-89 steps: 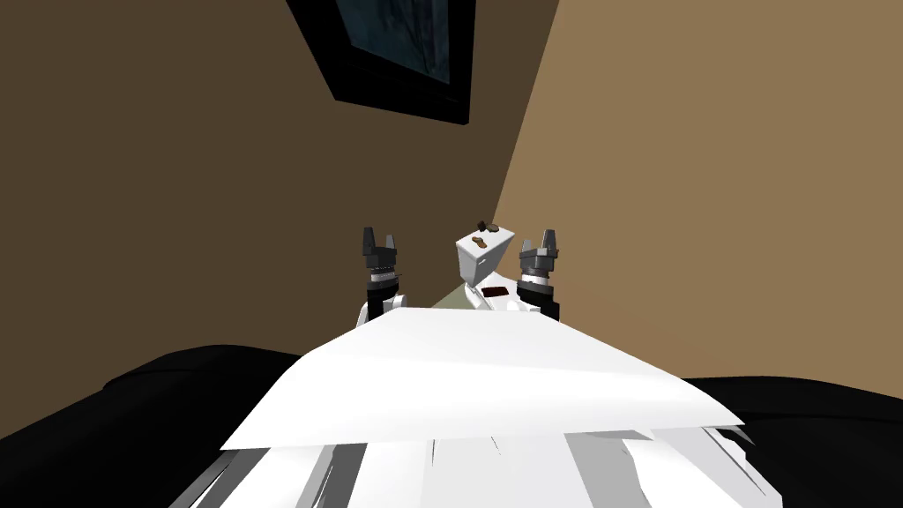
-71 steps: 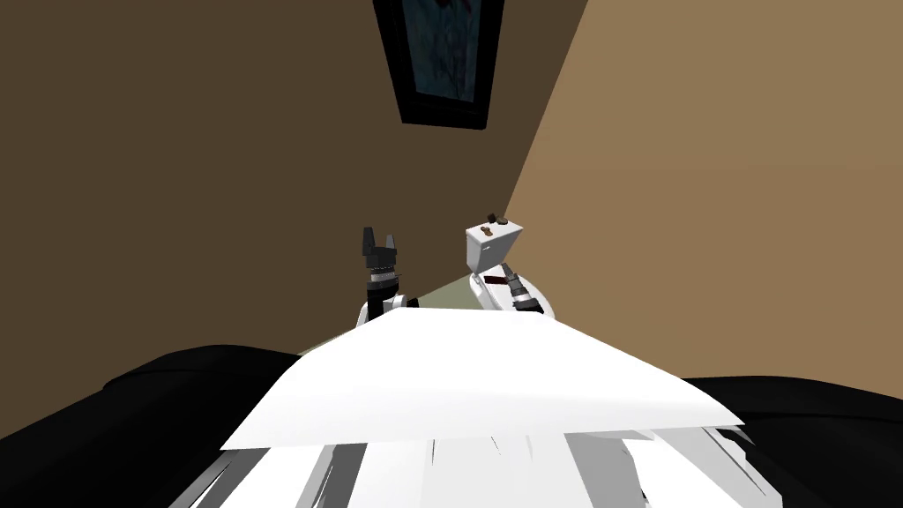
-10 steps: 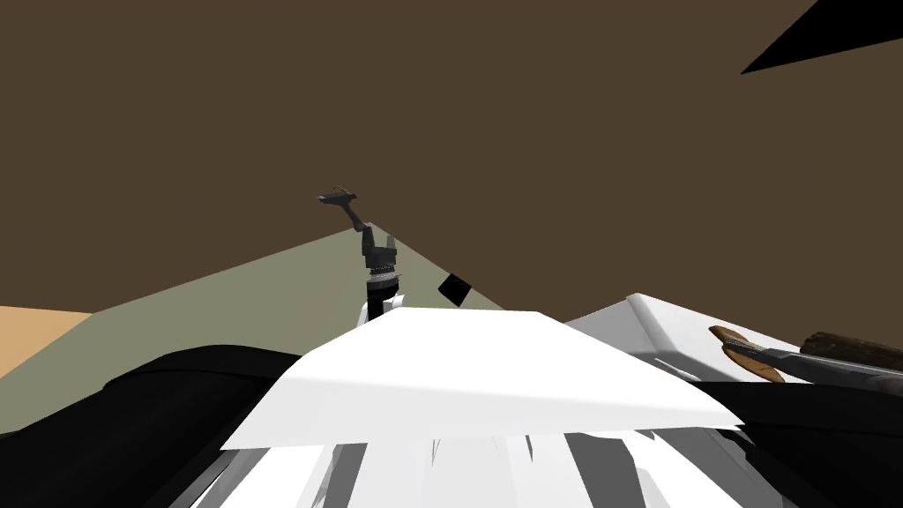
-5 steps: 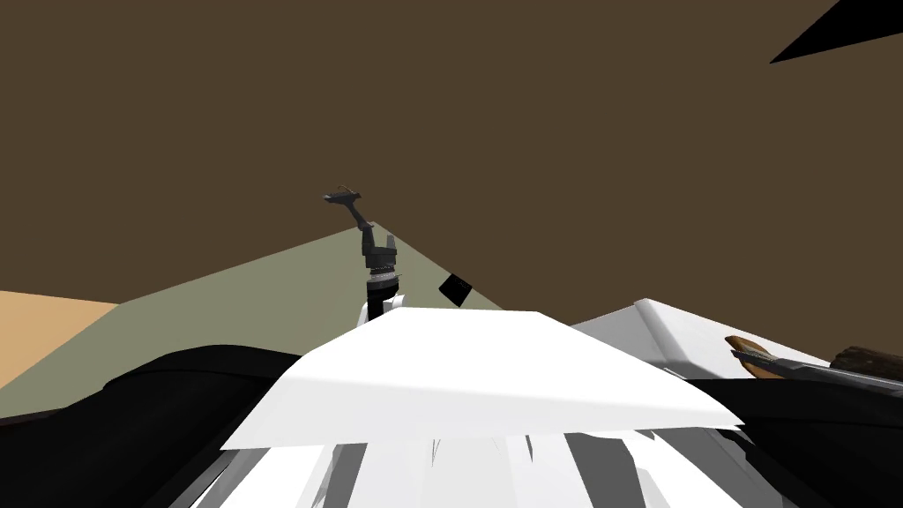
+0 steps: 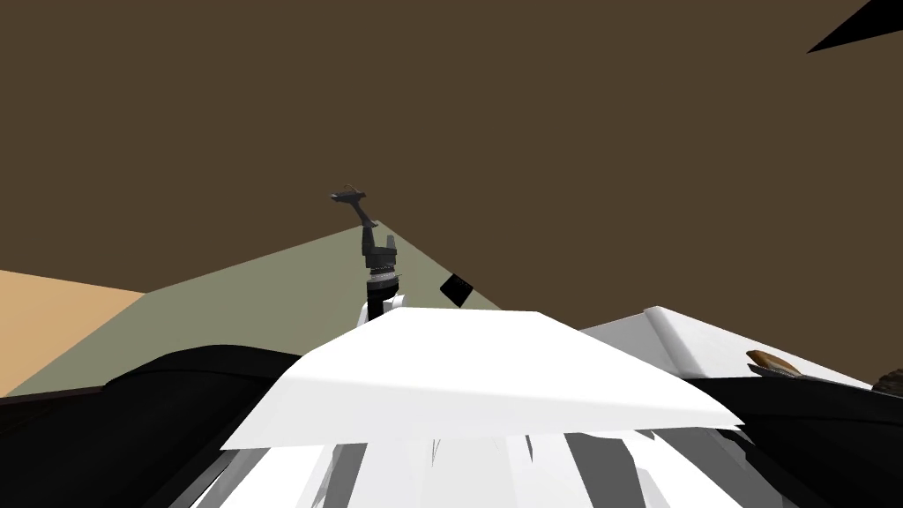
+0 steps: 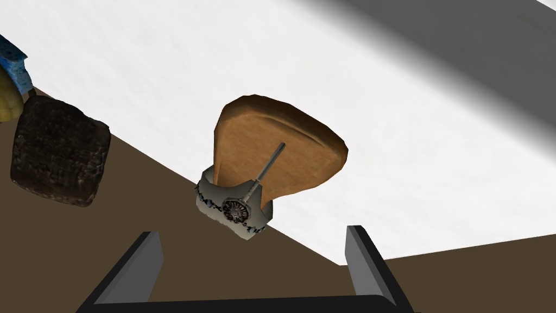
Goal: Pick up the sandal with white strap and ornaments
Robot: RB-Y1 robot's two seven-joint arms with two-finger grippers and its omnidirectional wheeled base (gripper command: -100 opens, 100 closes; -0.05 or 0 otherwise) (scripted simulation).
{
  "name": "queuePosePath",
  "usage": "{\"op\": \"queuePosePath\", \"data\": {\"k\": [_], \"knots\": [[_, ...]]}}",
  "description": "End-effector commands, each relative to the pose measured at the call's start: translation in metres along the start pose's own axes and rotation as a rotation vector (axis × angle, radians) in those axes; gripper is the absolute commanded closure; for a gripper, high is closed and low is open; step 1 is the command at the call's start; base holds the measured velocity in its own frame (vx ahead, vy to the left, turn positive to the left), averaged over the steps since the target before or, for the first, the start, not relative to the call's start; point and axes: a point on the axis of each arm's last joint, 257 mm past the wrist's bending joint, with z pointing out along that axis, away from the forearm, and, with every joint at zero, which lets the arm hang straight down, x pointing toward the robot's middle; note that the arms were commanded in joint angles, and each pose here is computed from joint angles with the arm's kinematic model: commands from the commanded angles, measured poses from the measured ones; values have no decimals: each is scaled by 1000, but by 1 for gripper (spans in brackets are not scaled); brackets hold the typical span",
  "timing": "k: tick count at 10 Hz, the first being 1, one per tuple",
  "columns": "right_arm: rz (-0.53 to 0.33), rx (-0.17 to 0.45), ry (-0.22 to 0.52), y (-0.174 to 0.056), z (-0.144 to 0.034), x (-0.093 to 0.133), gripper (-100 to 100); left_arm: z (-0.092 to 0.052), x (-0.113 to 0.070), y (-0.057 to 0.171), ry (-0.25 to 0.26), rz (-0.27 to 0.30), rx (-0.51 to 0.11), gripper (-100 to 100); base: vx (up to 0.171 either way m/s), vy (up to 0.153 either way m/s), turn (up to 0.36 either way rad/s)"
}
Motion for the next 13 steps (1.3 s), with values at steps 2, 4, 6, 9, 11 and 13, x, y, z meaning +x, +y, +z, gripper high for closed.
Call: {"op": "queuePosePath", "data": {"k": [2,4,6,9,11,13], "knots": [[16,2,-6,0,-2,4,-100,0,0,0,0,0,0,0,4,-5,22],[16,22,-15,-8,-5,4,-100,0,0,0,0,0,0,0,6,-8,65],[24,9,-1,-3,-6,14,-100,0,0,0,0,0,0,0,2,-3,-7],[33,17,5,-7,-10,24,-100,0,0,0,0,0,0,0,4,-7,42],[42,27,11,-11,-15,35,-100,0,0,0,0,0,0,0,7,-11,67],[52,37,18,-15,-20,45,-100,0,0,0,0,0,0,0,7,-11,60]]}}
